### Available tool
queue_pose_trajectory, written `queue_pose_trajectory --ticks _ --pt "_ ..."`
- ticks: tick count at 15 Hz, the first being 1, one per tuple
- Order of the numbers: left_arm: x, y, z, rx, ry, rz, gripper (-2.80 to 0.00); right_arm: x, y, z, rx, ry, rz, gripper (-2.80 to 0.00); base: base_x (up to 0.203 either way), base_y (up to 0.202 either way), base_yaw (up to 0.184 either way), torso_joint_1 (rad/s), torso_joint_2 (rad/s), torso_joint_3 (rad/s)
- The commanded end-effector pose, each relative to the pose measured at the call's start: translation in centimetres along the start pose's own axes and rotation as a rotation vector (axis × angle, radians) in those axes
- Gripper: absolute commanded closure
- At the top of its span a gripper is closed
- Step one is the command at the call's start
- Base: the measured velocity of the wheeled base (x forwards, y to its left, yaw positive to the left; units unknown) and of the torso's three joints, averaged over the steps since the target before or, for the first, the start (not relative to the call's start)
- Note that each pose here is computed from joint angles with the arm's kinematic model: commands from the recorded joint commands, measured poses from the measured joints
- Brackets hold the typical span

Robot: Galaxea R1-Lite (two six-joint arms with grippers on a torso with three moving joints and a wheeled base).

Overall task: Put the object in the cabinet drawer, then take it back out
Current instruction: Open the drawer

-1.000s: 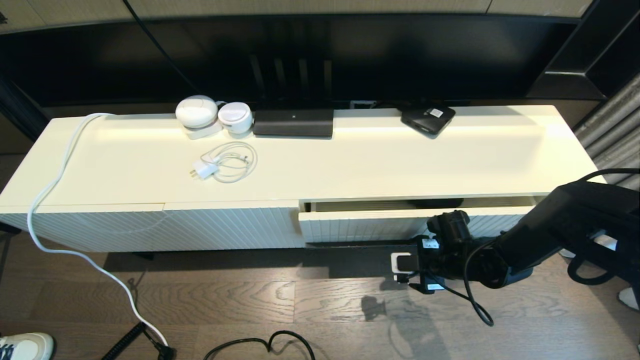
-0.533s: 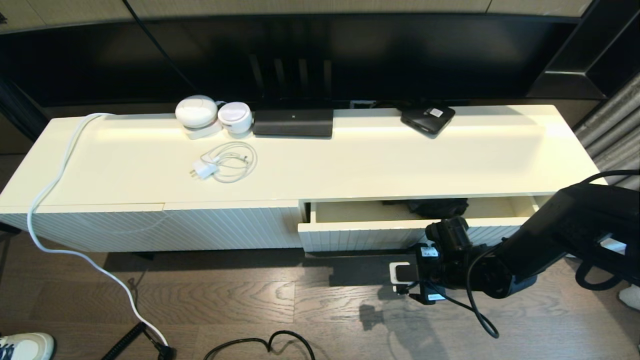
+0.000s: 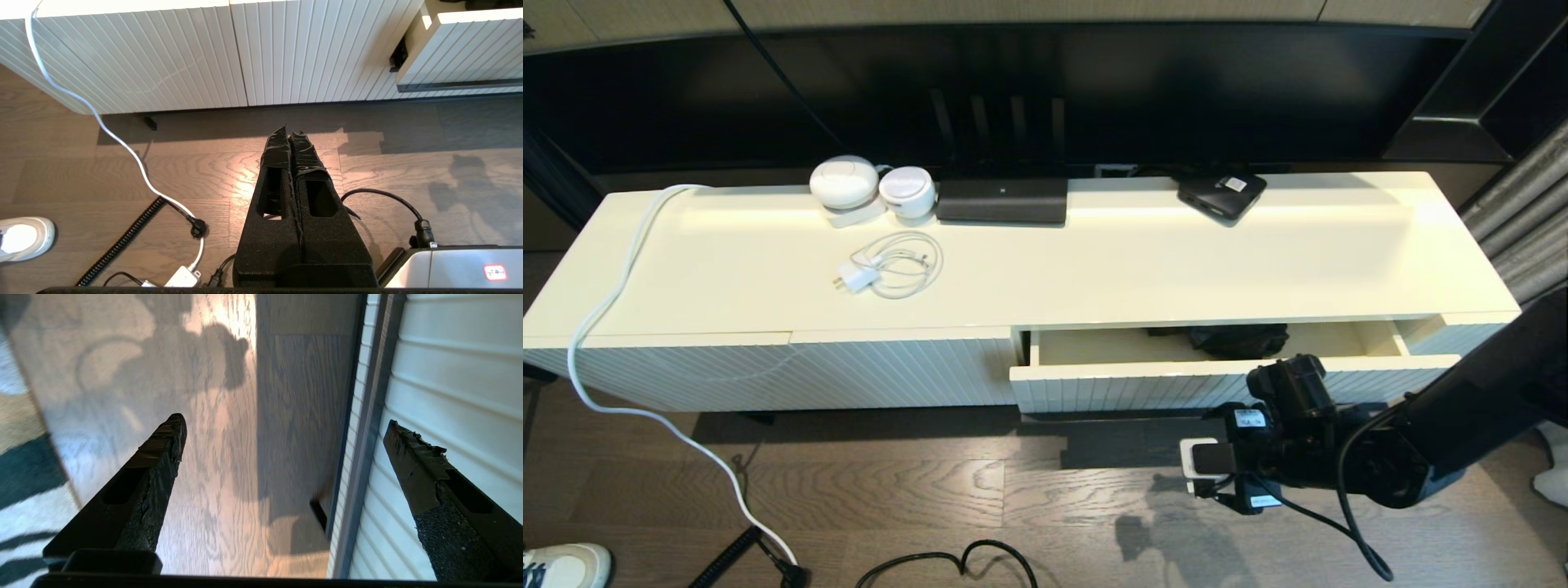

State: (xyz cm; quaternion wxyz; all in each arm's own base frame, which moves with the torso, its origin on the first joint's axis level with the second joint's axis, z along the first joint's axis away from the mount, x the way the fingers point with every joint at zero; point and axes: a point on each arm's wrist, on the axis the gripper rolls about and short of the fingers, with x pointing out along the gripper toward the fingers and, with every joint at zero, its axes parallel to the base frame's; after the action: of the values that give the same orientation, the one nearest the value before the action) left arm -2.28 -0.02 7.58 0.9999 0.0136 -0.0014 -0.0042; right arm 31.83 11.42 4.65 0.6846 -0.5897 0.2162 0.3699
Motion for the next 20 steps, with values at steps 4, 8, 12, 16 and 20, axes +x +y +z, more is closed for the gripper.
queue_pose_trajectory --ticks 4,8,12,16,20 --pt "0.0 0.0 0.0 0.000 0.003 0.001 0.00 -11.4 -0.2 0.4 -0.010 -0.033 -0.112 -2.80 0.000 0.000 0.000 0.000 0.00 0.000" --pt "0.0 0.0 0.0 0.000 0.003 0.001 0.00 -20.2 2.7 -0.4 -0.007 -0.026 -0.130 -2.80 0.000 0.000 0.000 0.000 0.00 0.000" --pt "0.0 0.0 0.0 0.000 0.003 0.000 0.00 -24.3 2.8 -0.7 0.007 0.102 -0.091 -2.80 0.000 0.000 0.000 0.000 0.00 0.000" --pt "0.0 0.0 0.0 0.000 0.003 -0.001 0.00 -25.9 3.0 -0.7 0.011 0.101 -0.078 0.00 0.000 0.000 0.000 0.000 0.00 0.000" --pt "0.0 0.0 0.0 0.000 0.003 0.000 0.00 -24.1 2.0 -0.2 0.046 0.092 -0.069 0.00 0.000 0.000 0.000 0.000 0.00 0.000"
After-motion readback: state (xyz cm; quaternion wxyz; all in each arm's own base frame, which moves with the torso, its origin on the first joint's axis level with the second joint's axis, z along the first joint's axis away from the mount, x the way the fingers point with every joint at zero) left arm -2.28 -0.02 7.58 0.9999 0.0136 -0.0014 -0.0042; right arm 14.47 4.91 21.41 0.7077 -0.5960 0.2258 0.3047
